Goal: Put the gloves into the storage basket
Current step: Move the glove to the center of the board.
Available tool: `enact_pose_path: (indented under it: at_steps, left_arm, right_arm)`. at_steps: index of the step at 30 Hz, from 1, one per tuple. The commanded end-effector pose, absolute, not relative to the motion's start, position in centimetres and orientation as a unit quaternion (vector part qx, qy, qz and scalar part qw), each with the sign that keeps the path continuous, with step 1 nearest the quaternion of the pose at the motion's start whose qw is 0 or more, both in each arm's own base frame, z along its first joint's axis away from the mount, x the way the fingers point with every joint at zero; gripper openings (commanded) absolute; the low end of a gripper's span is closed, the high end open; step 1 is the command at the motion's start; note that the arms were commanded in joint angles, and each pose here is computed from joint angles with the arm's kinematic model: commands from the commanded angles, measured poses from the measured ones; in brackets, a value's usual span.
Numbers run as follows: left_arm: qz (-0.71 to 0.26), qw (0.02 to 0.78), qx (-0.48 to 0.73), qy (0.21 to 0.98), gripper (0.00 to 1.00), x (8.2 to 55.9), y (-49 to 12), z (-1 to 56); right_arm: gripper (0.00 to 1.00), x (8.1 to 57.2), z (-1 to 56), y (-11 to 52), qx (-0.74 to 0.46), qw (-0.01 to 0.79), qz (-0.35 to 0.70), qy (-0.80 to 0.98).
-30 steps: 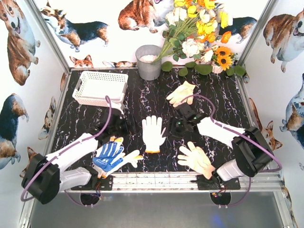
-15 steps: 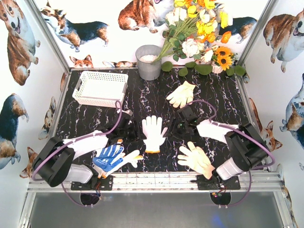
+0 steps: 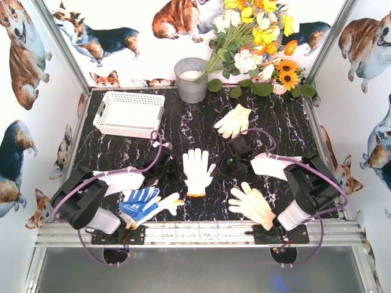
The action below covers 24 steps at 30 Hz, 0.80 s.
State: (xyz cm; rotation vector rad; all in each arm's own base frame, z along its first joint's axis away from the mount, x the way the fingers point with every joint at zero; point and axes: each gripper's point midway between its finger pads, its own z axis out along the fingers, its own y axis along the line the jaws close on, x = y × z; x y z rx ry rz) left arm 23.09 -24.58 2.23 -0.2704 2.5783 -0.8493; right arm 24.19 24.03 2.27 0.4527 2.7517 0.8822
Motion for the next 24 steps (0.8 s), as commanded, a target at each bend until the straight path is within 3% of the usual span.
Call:
enact_pose_path:
  at_steps: [1,11,24]
  left_arm:
    - [-0.301,0.223,-0.101,0.922,0.19,23.9,-24.8,1.6]
    - [-0.280,0.251,-0.099,0.921,0.05,26.4,-25.1,1.2]
    - [-0.221,0.281,-0.085,0.930,0.02,28.3,-23.9,0.6]
  right_arm:
    - [0.27,26.1,1.8,23.9,0.148,0.140,0.287,0.936]
    - [0.14,28.6,1.2,23.7,0.144,0.156,0.273,0.938]
    - [0.10,30.4,0.9,23.6,0.140,0.162,0.266,0.940]
